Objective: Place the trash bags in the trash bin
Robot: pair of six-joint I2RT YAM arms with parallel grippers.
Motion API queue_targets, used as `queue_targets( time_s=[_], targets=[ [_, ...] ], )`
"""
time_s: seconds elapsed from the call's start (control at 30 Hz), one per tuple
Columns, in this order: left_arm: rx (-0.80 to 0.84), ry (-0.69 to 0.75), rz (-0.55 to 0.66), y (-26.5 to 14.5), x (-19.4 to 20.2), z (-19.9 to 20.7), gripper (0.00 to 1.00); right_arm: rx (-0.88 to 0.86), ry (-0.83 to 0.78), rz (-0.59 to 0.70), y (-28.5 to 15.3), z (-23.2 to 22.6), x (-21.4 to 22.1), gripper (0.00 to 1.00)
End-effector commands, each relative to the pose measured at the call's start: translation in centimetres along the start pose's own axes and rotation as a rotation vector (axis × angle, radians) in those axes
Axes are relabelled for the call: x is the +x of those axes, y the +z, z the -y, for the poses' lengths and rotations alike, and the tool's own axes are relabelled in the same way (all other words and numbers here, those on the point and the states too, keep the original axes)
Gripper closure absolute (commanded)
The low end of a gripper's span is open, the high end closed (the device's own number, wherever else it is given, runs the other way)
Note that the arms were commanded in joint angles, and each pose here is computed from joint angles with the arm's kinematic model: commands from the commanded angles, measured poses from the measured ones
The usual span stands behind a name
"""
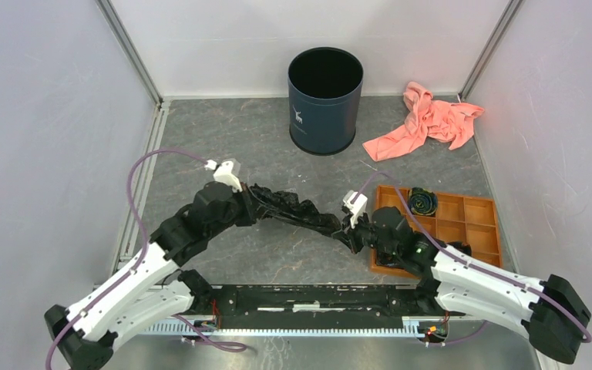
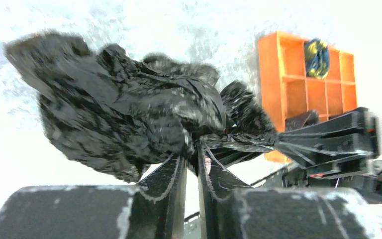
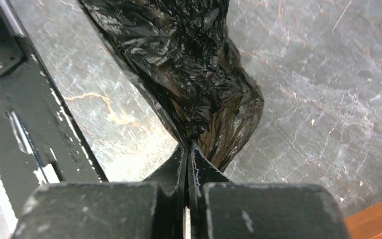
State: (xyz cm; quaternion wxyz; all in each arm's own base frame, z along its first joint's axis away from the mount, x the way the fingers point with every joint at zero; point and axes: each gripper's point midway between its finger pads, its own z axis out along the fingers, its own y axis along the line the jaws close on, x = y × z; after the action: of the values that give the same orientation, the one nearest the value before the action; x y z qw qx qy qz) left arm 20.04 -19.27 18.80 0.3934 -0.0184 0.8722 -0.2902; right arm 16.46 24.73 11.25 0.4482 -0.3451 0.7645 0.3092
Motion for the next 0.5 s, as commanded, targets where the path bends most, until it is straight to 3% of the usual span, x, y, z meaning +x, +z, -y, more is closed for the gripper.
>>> queue_targets(
  time_s=[0.0, 0.2, 0.3, 0.47],
  targets=[
    [0.003, -0.05, 0.174, -1.7, -4.4, 0.9, 0.79, 0.055, -0.028, 0.014, 0.5, 1.0, -2.2, 1.0],
    [0.078, -0.015, 0.218, -3.9, -8.4, 4.7, 0.78, 0.018, -0.089, 0.24, -1.2, -0.9, -14.3, 1.0],
    [0.097, 0.015, 0.242, -5.2, -9.7, 5.6, 0.57, 0.039, 0.067, 0.329, -2.3, -0.6, -15.8, 1.0],
    [0.003, 0.004, 0.246, -5.0, -8.3, 2.6, 0.25, 0.383, 0.417, 0.37, -4.4, 8.8, -13.0, 1.0]
  ],
)
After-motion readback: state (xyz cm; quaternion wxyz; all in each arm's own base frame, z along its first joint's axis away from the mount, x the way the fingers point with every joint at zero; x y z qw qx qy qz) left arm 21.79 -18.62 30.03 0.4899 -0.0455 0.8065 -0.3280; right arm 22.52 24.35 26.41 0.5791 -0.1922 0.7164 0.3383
